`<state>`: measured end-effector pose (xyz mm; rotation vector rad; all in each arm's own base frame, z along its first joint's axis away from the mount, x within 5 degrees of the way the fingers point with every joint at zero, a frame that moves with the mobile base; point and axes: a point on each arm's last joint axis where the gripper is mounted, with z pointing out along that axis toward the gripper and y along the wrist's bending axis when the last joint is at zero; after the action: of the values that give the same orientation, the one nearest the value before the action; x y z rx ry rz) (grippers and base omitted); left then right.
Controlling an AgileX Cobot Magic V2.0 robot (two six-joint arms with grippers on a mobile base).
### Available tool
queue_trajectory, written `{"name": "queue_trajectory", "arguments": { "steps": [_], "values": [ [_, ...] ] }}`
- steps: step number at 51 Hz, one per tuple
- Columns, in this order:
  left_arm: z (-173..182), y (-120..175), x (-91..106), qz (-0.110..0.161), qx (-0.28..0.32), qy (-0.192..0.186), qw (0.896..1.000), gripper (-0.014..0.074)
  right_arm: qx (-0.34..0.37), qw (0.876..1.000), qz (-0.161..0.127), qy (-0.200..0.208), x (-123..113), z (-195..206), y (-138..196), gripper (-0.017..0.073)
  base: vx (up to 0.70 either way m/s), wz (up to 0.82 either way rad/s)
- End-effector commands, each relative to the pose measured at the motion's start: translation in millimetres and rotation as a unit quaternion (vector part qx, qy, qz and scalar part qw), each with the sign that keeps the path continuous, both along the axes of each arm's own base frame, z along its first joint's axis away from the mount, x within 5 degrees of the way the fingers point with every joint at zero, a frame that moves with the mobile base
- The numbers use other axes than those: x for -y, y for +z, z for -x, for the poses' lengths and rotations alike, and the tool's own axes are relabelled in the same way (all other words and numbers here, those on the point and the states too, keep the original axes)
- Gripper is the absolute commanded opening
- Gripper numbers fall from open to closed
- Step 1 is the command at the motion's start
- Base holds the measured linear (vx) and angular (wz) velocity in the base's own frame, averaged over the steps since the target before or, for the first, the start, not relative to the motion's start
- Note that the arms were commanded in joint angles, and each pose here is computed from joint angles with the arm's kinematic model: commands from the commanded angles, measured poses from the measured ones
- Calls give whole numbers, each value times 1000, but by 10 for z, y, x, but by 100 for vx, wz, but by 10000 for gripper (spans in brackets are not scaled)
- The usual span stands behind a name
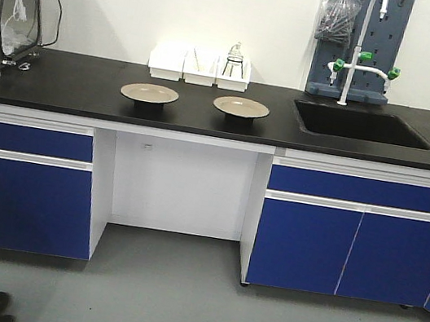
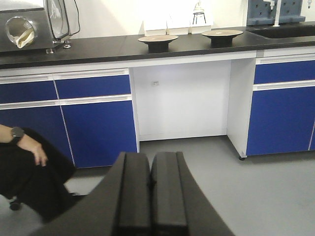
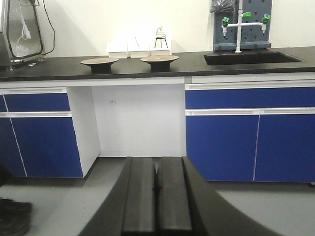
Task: Arrange circular plates on left workspace
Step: 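Drive the base up to the counter facing the two tan plates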
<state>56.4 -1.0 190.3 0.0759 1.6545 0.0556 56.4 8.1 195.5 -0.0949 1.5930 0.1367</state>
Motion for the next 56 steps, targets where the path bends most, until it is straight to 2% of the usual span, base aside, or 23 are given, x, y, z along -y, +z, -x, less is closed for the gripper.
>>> {"name": "queue_trajectory", "arguments": {
  "steps": [1,36,56],
  "values": [
    [-6,21,-7,5,37,4,999,0,36,999,-2,1,-3,4,8,-4,0,0],
    [-6,21,-7,5,37,4,999,0,36,999,-2,1,-3,4,8,-4,1,2],
    [-6,21,-7,5,37,4,999,0,36,999,-2,1,-3,4,8,-4,17,1]
  ]
}}
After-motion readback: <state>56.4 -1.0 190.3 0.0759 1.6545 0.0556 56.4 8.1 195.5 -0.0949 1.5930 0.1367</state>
